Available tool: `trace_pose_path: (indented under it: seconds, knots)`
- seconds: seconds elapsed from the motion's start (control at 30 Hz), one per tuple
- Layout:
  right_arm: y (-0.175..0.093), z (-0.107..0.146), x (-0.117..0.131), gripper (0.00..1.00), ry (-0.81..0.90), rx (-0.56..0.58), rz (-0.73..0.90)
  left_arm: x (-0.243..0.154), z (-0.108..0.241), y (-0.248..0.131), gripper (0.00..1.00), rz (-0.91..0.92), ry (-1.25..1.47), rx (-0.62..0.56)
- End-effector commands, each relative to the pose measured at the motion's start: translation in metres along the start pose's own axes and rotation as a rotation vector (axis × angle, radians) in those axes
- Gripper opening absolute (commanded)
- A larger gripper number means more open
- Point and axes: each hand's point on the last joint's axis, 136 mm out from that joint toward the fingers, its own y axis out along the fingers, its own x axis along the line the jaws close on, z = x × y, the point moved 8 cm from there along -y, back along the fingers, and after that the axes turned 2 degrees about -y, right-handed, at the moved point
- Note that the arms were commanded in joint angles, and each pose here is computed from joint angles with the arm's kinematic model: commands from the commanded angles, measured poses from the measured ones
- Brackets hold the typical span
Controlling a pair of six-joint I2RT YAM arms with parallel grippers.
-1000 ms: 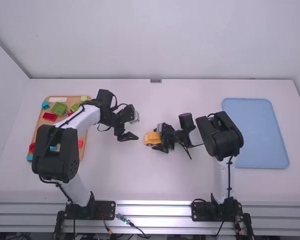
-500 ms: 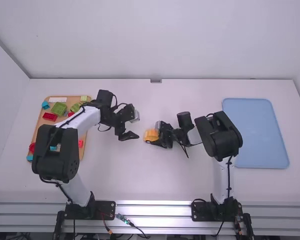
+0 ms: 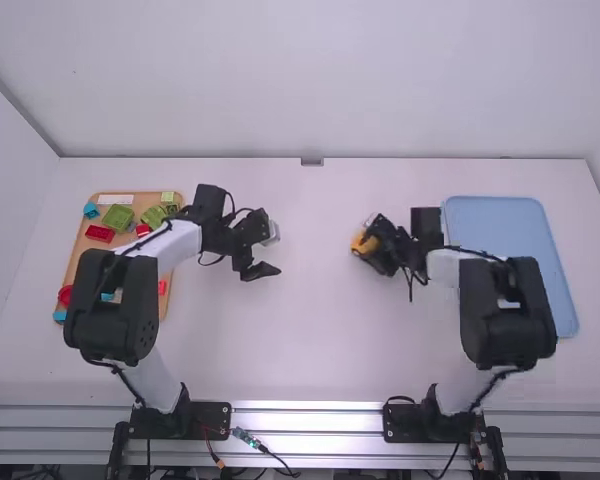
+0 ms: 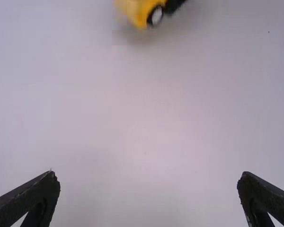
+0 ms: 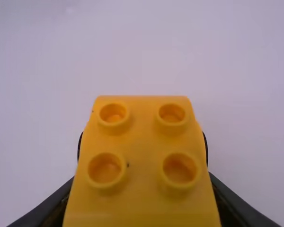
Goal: Assemble lego blocks to make yellow taxi
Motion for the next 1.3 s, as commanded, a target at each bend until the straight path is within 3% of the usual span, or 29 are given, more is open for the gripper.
trace_pose_path:
  seconds: [0.0,0.23,0.43,0.53,0.87,1.0,1.13,1.2,1.27]
  knots:
    - [-0.031,0.012,-0.03,0.1,0.04,0.08,0.181,-0.003,0.002,0.001,0.99,0.008,-0.024,-0.009]
    - [-0.083,0.053,-0.079,0.05,0.237,0.039,0.353,0.0,-0.001,0.001,0.99,-0.008,-0.013,-0.021]
    - [-0.116,0.093,-0.106,0.17,0.381,0.007,0.469,0.007,-0.005,0.001,0.99,-0.043,-0.046,-0.042]
    - [-0.124,0.109,-0.115,0.23,0.434,0.0,0.51,0.008,-0.006,0.0,0.99,-0.049,-0.038,-0.046]
    - [-0.113,0.166,-0.124,0.24,0.579,0.025,0.547,0.008,-0.006,0.0,0.99,-0.049,-0.038,-0.046]
    - [-0.112,0.173,-0.126,0.39,0.612,0.014,0.556,0.008,-0.006,0.0,0.99,-0.049,-0.038,-0.045]
    - [-0.109,0.176,-0.124,0.45,0.638,0.061,0.572,0.011,-0.003,0.0,0.99,-0.075,-0.057,-0.017]
    - [-0.109,0.18,-0.123,0.66,0.688,0.092,0.593,0.015,-0.001,0.0,0.99,-0.109,-0.094,0.01]
    - [-0.108,0.181,-0.122,0.76,0.719,0.112,0.608,0.018,-0.001,0.0,0.99,-0.134,-0.117,0.023]
